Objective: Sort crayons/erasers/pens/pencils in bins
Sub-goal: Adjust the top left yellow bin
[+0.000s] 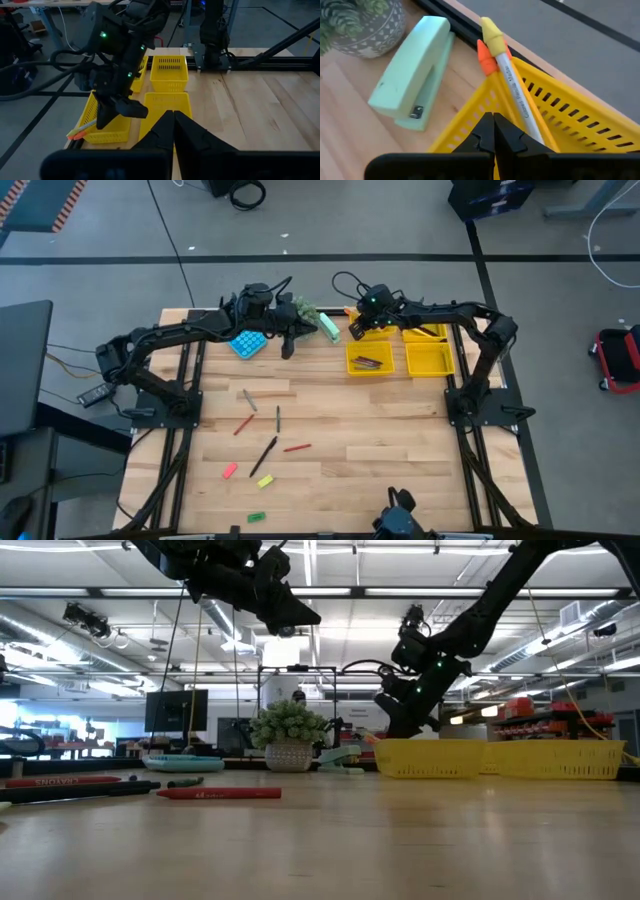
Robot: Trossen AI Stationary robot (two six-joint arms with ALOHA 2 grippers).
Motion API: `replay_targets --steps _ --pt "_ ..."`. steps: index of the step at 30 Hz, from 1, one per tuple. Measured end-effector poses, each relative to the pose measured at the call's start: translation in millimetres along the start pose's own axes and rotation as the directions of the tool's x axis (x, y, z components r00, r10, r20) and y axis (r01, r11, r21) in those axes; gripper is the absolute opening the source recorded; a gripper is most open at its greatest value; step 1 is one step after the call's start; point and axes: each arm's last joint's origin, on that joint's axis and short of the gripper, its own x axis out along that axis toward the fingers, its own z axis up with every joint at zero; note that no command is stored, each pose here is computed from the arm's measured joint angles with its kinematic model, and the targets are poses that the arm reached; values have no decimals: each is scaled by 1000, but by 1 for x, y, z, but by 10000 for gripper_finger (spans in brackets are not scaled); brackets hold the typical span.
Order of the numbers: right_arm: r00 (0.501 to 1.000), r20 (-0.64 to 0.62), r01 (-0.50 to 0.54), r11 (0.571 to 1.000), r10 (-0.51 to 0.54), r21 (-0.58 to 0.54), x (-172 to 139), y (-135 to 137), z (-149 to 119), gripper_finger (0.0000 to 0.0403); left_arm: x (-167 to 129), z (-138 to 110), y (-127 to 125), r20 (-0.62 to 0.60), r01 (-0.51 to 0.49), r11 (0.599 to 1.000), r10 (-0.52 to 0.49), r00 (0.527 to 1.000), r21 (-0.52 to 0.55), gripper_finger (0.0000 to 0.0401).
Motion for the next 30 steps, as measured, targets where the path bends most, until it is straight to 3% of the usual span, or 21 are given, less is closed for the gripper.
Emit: replay_targets --steps 7,18,26,30 --pt "998 -9 -61 998 61 3 0 8 -1 6 0 0 0 0 0 1000 0 1000 0 21" --pt "998 -19 -66 997 66 26 -1 12 1 9 0 0 0 -3 0 1000 0 1000 -1 13" --pt "994 -82 -68 997 66 -21 -17 22 38 72 0 -3 -1 -27 5 1000 -5 1000 -12 26" --pt "972 -226 -95 990 69 -108 -31 37 45 98 0 -5 -1 -49 9 1000 -10 999 -20 20"
